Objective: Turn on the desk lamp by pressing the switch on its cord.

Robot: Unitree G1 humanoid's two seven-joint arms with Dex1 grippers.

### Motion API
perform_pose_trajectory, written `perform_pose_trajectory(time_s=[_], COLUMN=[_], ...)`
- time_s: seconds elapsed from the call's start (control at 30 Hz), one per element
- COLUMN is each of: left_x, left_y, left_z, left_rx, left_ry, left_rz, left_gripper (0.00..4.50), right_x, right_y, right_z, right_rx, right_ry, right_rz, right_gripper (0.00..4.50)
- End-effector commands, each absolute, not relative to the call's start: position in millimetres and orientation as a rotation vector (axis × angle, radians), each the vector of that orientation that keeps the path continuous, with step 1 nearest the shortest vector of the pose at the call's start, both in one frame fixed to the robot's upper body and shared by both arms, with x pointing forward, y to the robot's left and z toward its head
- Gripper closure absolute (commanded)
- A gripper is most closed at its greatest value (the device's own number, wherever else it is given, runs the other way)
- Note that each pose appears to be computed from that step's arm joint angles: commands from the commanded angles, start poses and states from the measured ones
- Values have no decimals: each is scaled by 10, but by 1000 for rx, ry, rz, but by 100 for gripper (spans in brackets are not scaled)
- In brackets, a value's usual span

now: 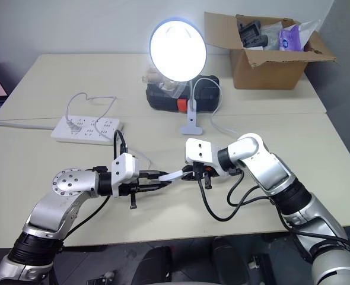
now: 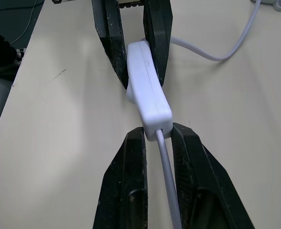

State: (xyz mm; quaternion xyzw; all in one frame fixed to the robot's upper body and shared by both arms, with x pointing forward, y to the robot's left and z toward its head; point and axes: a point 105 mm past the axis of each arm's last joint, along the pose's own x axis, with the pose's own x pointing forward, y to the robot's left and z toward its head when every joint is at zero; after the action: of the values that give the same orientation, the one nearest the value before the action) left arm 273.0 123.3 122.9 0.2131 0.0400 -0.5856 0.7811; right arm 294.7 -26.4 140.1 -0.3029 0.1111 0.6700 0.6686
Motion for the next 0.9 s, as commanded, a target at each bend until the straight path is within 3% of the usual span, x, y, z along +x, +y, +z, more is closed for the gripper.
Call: perform_pose_trajectory(time_s=[0.03, 0.23, 0.3, 0.33, 0.63, 0.9], left_x=[2811, 2796, 2784, 2773, 2680, 2467], left_y=[1233, 1201, 1203, 1206, 1381, 1633], left_z=[1371, 1431, 1424, 1418, 1487, 1428], left_rx=[467, 477, 505, 518, 561, 549], left_ry=[15, -34, -46, -51, -67, 13], left_rz=[-1222, -1230, -1241, -1247, -1202, -1080], left_gripper=[399, 399, 329, 324, 127, 126], right_x=[2852, 2849, 2856, 2860, 3032, 3423], right_y=[-171, -166, -166, -167, -223, -300], right_z=[1519, 1532, 1532, 1530, 1445, 1177], right_rx=[-697, -705, -710, -714, -798, -910], right_ry=[168, 161, 158, 156, 138, 145], right_rz=[1557, 1565, 1563, 1562, 1519, 1423], right_gripper=[413, 413, 413, 413, 414, 414])
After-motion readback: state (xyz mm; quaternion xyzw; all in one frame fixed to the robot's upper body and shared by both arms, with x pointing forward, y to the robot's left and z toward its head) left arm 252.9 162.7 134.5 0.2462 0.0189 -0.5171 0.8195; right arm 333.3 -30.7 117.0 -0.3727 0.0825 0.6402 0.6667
